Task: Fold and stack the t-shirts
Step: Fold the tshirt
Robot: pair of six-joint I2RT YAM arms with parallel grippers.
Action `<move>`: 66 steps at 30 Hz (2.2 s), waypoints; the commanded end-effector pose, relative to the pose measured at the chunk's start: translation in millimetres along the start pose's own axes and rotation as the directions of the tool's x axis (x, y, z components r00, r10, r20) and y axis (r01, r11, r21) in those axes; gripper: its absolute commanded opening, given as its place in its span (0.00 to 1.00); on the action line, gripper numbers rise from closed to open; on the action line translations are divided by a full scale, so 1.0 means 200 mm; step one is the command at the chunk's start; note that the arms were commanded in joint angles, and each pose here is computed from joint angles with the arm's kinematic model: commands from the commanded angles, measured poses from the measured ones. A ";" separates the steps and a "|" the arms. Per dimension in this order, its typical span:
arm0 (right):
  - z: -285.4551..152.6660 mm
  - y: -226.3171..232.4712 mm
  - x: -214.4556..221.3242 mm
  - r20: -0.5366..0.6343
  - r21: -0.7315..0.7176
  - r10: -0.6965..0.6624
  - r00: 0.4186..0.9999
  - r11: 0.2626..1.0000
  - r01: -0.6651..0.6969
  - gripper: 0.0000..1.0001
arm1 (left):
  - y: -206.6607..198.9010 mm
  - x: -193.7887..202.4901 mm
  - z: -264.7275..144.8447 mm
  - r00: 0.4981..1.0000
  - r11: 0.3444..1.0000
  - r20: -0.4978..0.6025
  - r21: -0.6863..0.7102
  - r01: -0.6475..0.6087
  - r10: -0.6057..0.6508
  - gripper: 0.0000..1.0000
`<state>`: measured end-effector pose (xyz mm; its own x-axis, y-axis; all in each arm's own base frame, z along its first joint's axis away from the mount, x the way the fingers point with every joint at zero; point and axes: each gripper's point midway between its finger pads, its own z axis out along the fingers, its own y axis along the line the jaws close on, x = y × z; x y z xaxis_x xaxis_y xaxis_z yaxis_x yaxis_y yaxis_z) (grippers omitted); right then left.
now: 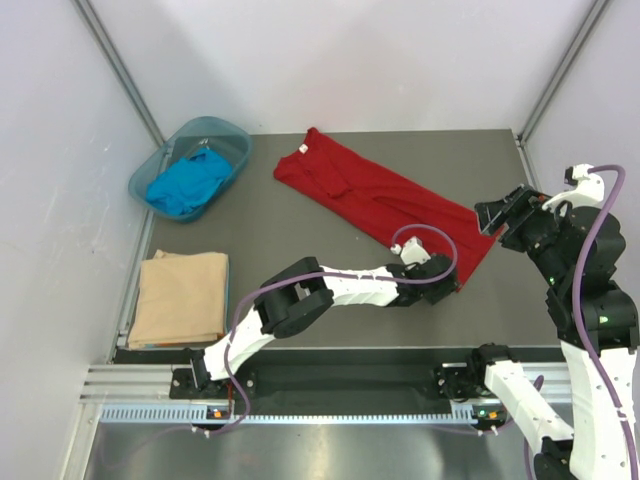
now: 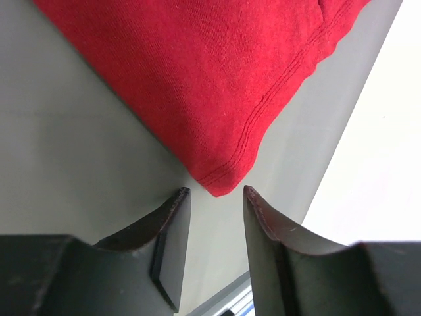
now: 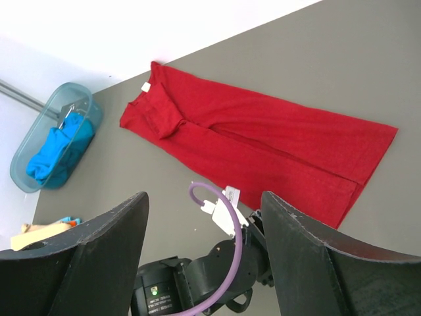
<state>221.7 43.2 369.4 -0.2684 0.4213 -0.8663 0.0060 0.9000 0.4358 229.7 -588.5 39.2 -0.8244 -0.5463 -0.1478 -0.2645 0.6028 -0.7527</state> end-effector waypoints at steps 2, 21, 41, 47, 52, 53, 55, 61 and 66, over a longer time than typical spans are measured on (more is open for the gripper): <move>-0.04 0.02 -0.08 0.056 -0.010 -0.015 0.998 1.000 0.015 0.70 | 0.13 -0.03 0.07 1.000 0.996 0.026 -0.086 -0.003 0.005 0.40; -0.09 0.03 -0.09 0.070 -0.024 -0.013 0.997 1.000 0.015 0.70 | 0.26 -0.05 0.08 1.000 0.993 0.013 -0.119 -0.014 0.015 0.00; 0.00 0.07 -0.15 0.030 -0.022 -0.050 0.998 0.998 0.051 0.71 | 0.47 -0.03 -0.37 0.994 0.980 -0.065 -0.171 -0.100 0.090 0.00; 0.07 0.09 -0.10 -0.019 -0.058 -0.049 0.999 0.997 0.047 0.71 | 0.63 -0.02 -0.53 0.991 0.970 -0.089 -0.211 -0.117 0.100 0.00; 0.14 0.06 -0.03 -0.062 -0.051 -0.061 0.996 0.997 0.057 0.70 | 0.86 -0.04 -0.64 0.991 0.950 -0.101 -0.289 -0.117 0.092 0.00; 0.15 0.06 -0.02 -0.068 -0.052 -0.066 0.995 0.997 0.063 0.71 | 0.86 -0.05 -0.67 0.991 0.953 -0.098 -0.282 -0.114 0.089 0.00; 0.21 0.04 0.05 -0.102 -0.071 -0.085 0.991 0.994 0.078 0.70 | 0.93 -0.08 -0.71 0.992 0.946 -0.087 -0.303 -0.115 0.092 0.00; 0.38 0.07 0.25 -0.191 -0.198 -0.139 0.972 0.975 0.101 0.69 | 1.06 -0.11 -0.82 0.993 0.929 -0.075 -0.353 -0.113 0.092 0.00; 0.51 0.03 0.37 -0.265 -0.193 -0.122 0.956 0.979 0.072 0.68 | 1.16 -0.12 -0.89 0.995 0.922 -0.079 -0.379 -0.082 0.057 0.00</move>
<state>284.3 85.3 268.6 -0.5697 0.2717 -0.7756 -0.1271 0.9033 0.4098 118.4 -382.2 17.3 -0.8721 -0.4755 -0.1156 -0.3228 0.7366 -0.5943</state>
